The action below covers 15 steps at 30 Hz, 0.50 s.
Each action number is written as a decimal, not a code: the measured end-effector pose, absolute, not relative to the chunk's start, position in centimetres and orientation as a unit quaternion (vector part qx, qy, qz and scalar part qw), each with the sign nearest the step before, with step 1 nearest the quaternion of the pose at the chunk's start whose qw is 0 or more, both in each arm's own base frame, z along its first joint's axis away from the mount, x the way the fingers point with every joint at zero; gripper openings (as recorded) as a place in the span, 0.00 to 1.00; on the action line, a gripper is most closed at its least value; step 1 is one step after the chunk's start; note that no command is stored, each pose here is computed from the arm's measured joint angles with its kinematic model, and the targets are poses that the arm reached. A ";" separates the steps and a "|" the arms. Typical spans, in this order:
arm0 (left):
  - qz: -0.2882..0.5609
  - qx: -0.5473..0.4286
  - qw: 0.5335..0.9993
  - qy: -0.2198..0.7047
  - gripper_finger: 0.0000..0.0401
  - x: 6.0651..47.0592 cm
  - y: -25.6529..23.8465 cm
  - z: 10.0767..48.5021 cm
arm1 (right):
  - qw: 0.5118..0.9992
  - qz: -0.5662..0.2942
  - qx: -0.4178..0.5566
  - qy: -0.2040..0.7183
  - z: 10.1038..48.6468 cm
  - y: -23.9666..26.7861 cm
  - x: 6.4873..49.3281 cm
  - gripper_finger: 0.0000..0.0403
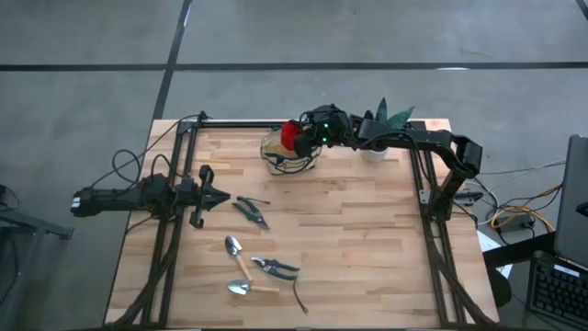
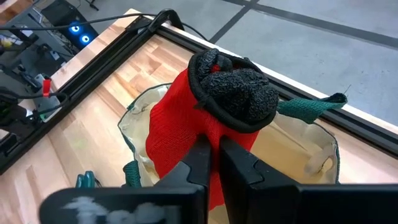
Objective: Pick & Place Garden tools in Gardening bag
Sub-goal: Put the red gloves into the bag, then put the top pruner into the left bag pocket
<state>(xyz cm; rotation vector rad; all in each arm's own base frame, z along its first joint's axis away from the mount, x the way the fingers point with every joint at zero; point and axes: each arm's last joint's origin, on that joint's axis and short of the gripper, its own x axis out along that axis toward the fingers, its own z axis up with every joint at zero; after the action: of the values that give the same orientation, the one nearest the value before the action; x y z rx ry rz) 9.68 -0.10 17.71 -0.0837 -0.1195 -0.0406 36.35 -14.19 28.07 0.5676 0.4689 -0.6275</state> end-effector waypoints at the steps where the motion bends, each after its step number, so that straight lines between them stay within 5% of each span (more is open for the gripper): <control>1: -0.020 -0.042 0.997 -0.060 0.08 9.7 -0.1 17.7 | 0.885 -0.302 0.273 0.225 28.1 -14.2 36.4 0.07; 15: -0.020 -0.042 0.997 -0.060 0.08 9.7 -0.1 17.7 | 0.875 -0.309 0.306 0.213 28.1 -14.2 36.4 0.36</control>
<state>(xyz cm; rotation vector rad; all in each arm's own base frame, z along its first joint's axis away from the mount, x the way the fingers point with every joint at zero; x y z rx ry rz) 9.68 -0.10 17.71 -0.0837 -0.1194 -0.0408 36.38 -14.17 28.09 0.6379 0.4450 -0.6452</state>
